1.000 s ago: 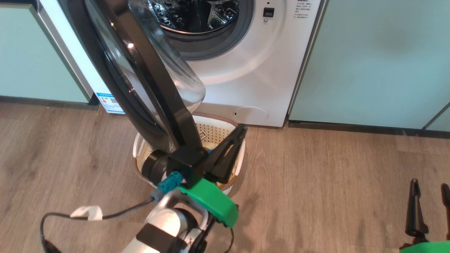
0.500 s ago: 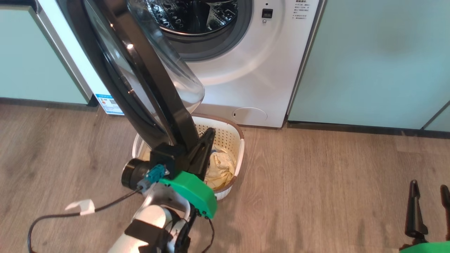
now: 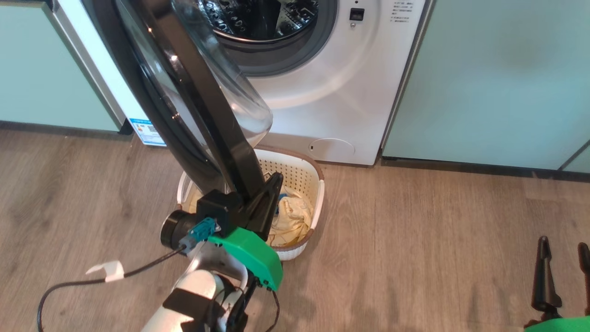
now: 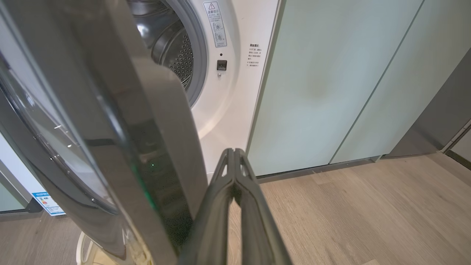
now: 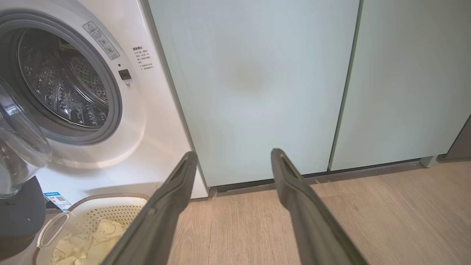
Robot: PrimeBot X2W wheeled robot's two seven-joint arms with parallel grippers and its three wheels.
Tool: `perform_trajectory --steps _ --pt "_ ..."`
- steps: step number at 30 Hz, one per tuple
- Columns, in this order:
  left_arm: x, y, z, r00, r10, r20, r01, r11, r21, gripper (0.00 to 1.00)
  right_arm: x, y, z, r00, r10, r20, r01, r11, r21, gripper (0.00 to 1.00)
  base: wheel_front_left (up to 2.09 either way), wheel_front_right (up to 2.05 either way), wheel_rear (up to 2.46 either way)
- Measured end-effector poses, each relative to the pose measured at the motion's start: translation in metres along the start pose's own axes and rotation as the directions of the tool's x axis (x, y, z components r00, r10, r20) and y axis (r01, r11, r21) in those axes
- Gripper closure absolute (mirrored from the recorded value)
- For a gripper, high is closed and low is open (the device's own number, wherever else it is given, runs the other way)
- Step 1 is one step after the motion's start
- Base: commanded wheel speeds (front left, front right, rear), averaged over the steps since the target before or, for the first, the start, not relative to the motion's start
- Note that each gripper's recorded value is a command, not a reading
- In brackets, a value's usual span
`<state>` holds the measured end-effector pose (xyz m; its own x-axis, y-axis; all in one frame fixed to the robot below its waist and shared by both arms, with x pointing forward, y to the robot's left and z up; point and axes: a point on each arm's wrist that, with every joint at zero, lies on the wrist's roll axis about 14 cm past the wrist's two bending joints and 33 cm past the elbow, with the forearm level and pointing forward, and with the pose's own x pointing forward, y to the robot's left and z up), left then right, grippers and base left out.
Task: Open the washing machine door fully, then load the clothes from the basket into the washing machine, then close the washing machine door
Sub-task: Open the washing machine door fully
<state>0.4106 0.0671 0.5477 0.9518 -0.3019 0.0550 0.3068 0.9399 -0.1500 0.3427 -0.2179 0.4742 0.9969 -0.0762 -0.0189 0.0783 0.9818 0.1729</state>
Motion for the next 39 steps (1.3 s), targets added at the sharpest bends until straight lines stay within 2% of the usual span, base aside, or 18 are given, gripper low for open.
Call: perform_trajectory --steps 15,25,39 --pt "-0.014 0.020 -0.003 0.996 0.088 0.002 -0.088 0.996 -0.011 1.00 0.015 0.016 -0.012 0.998 0.051 -0.032 -0.051 0.999 0.003 0.00 0.00 0.00 0.00" --pt "-0.034 0.040 0.000 0.985 0.170 0.014 -0.170 0.985 0.005 1.00 0.030 0.044 -0.023 0.989 0.134 -0.060 -0.133 0.991 0.016 0.00 0.00 0.00 0.00" --pt "-0.087 0.082 0.003 0.933 0.360 0.027 -0.361 0.932 0.029 1.00 0.048 0.093 -0.027 0.959 0.275 -0.062 -0.273 0.961 0.033 0.00 0.00 0.00 0.00"
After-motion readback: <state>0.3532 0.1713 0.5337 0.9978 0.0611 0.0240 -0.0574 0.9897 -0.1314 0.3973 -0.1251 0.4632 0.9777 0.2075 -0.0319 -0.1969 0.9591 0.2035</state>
